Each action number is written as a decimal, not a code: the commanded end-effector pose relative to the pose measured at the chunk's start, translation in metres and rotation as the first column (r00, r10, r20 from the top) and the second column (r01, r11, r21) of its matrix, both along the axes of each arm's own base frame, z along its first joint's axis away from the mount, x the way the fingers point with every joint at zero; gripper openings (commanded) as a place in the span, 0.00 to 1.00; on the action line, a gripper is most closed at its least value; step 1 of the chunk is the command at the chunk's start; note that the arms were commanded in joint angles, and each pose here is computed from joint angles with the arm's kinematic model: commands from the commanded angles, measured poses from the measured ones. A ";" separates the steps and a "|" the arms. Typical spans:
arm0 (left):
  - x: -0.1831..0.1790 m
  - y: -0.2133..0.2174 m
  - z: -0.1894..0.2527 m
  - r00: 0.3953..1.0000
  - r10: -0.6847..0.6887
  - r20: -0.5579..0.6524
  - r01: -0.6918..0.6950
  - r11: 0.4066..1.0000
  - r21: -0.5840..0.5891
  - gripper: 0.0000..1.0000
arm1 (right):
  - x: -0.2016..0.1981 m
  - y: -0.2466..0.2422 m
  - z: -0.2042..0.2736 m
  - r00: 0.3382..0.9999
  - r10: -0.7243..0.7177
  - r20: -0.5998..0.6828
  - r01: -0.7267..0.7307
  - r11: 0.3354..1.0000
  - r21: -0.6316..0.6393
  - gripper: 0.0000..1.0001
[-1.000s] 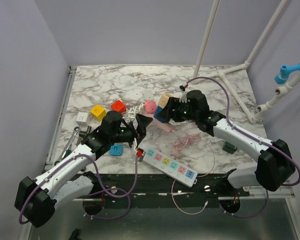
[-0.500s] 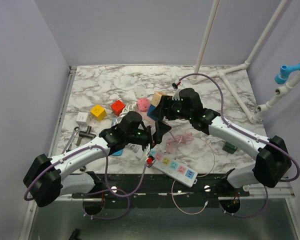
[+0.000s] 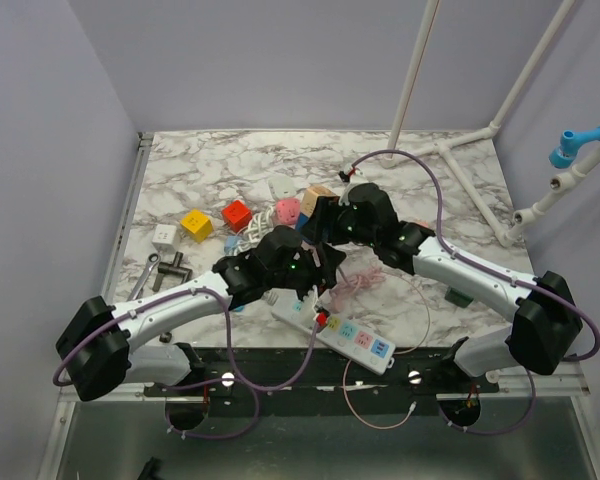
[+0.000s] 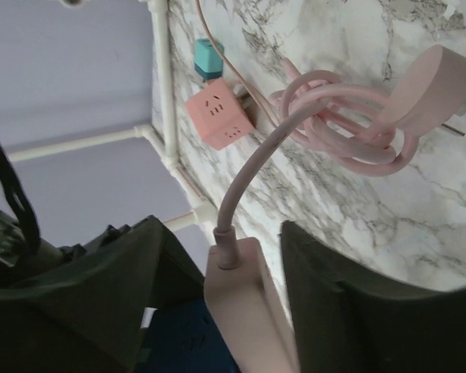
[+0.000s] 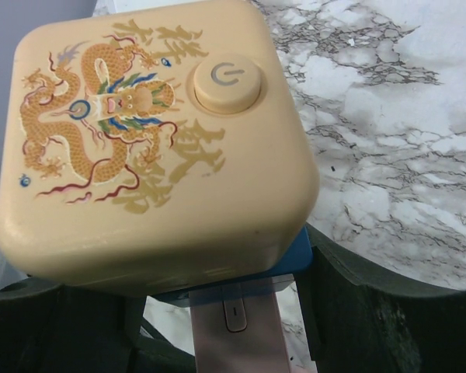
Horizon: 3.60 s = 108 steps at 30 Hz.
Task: Pull the plug off the socket
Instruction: Remove the plug from the socket.
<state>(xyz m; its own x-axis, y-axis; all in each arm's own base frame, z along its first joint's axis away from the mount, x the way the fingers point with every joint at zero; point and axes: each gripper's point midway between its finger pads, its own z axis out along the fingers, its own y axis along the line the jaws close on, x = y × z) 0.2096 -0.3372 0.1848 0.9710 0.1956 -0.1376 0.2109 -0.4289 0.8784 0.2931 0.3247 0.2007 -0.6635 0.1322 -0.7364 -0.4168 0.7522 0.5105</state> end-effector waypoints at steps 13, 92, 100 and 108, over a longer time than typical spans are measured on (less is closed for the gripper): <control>0.037 0.012 -0.014 0.951 0.305 -0.044 -0.300 0.950 0.089 0.50 | 0.014 0.004 0.092 0.971 -0.136 0.196 0.097 0.976 0.196 0.01; 0.027 0.076 -0.177 0.870 0.481 -0.108 -0.400 0.817 0.414 0.00 | 0.057 -0.108 0.190 0.626 -0.633 0.455 0.457 0.771 0.444 0.01; 0.033 0.075 -0.184 0.853 0.509 -0.114 -0.429 0.809 0.402 0.00 | 0.055 -0.116 0.197 0.590 -0.653 0.474 0.456 0.755 0.472 0.01; 0.056 0.064 -0.176 0.838 0.538 -0.089 -0.487 0.811 0.324 0.00 | 0.043 -0.106 0.184 0.667 -0.566 0.484 0.398 0.821 0.410 0.01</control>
<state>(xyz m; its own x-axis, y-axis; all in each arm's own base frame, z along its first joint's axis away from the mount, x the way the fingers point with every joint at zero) 0.2683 -0.2946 0.0430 0.7654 0.6340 -0.1105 0.4823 -0.4514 0.7507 0.3473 0.2203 0.3624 0.0503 0.5174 -0.8543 -0.2434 0.8359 0.4919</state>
